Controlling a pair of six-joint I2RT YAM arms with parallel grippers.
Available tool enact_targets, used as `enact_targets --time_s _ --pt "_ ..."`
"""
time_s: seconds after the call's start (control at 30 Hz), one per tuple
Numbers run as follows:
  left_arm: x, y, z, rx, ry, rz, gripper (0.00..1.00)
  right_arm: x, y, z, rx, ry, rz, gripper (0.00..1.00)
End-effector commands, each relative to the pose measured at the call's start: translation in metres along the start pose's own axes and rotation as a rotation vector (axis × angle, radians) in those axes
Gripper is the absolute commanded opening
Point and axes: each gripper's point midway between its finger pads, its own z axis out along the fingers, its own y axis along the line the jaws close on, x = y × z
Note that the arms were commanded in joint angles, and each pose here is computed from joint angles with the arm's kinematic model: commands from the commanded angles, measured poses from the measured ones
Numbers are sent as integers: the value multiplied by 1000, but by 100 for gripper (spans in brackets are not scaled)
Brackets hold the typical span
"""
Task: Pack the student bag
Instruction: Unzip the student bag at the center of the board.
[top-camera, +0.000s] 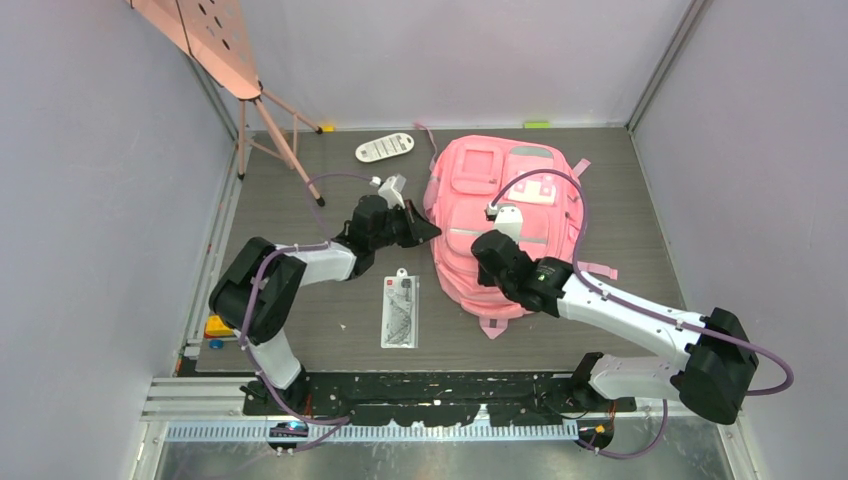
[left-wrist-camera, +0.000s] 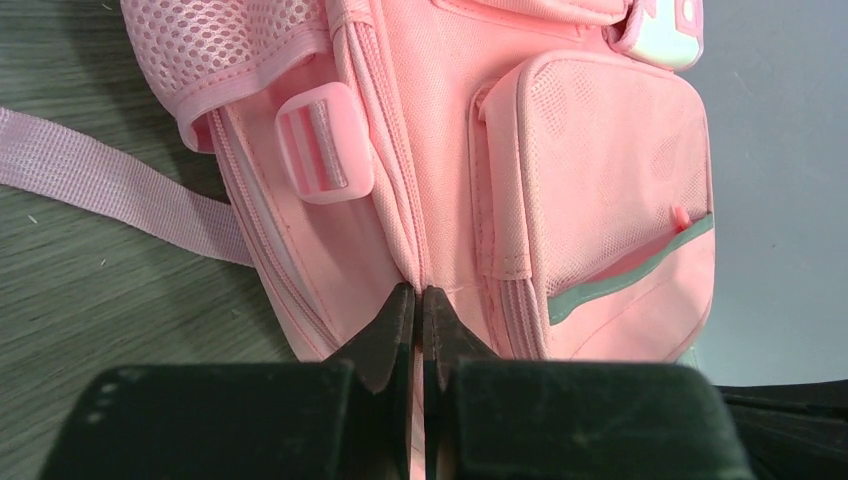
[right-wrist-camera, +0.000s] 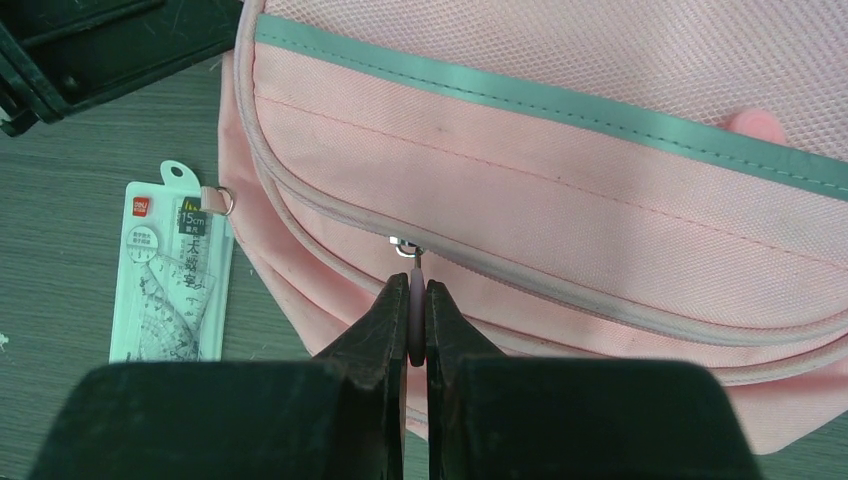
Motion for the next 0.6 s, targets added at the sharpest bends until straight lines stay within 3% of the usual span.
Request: enact_targets --time_s 0.0,0.57 --pt "4 -33 0 139 -65 35 0 -11 5 4 9 -52 55 0" --pt "41 -76 -19 196 -101 14 0 -8 67 13 -143 -66 69 1"
